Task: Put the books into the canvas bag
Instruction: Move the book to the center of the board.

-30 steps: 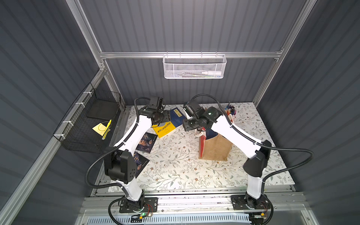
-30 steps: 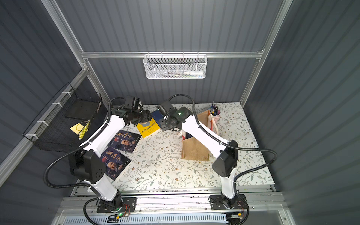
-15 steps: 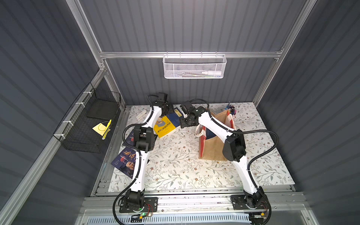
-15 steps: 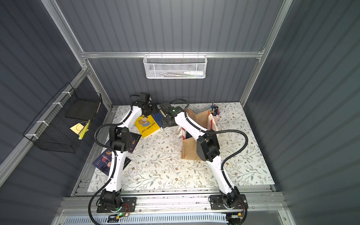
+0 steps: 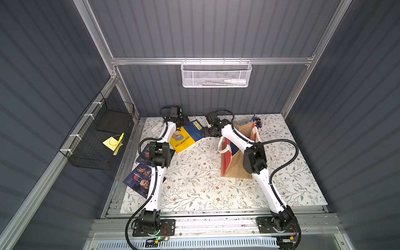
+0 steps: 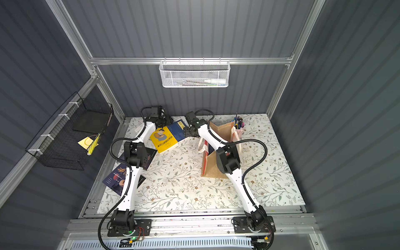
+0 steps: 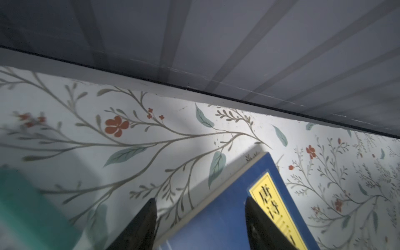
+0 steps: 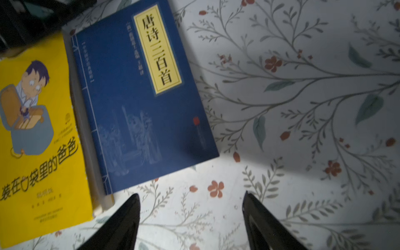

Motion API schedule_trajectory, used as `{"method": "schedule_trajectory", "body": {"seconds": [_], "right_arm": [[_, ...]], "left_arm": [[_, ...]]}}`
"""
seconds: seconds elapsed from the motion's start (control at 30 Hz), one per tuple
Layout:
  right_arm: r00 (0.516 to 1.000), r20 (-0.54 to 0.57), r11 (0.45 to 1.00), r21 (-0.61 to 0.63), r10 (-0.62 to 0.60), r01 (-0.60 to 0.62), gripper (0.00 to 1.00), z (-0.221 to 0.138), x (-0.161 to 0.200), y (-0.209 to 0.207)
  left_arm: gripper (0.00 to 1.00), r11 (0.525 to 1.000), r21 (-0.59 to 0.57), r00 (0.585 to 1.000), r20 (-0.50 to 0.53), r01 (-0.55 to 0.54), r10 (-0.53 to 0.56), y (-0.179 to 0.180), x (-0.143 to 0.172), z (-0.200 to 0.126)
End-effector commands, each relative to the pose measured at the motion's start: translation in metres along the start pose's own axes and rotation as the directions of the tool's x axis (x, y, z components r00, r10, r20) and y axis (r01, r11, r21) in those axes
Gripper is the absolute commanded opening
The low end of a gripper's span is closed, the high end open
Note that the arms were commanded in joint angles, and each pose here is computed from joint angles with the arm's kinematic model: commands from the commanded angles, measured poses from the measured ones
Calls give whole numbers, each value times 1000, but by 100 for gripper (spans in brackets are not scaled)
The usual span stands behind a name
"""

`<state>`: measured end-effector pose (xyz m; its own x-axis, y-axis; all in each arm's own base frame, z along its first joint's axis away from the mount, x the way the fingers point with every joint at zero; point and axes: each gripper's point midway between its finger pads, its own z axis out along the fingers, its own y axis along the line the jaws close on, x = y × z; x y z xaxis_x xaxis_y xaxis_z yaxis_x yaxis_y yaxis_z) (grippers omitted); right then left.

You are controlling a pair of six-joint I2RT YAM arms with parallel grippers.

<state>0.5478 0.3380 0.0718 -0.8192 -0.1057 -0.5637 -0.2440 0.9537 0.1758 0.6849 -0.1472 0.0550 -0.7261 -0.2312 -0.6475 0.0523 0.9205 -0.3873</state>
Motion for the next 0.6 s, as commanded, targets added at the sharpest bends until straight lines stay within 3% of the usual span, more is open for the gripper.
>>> {"method": "schedule_trajectory", "body": {"seconds": [0.0,0.3,0.57], "right_arm": [[997,54,998,-29,50,-48,76,13,-15,-5],[996,-10,987,-136,89,-90,77,46,2,3],[991,-92,982,-149,101,-114,75,61,26,1]], "left_arm": [[64,1000,23,1000,1,5,-5,1,6,13],[63,995,63,993,-100,76,-69,-5,36,19],[61,984,141,969,-236,111,-76,-20,74,21]]}}
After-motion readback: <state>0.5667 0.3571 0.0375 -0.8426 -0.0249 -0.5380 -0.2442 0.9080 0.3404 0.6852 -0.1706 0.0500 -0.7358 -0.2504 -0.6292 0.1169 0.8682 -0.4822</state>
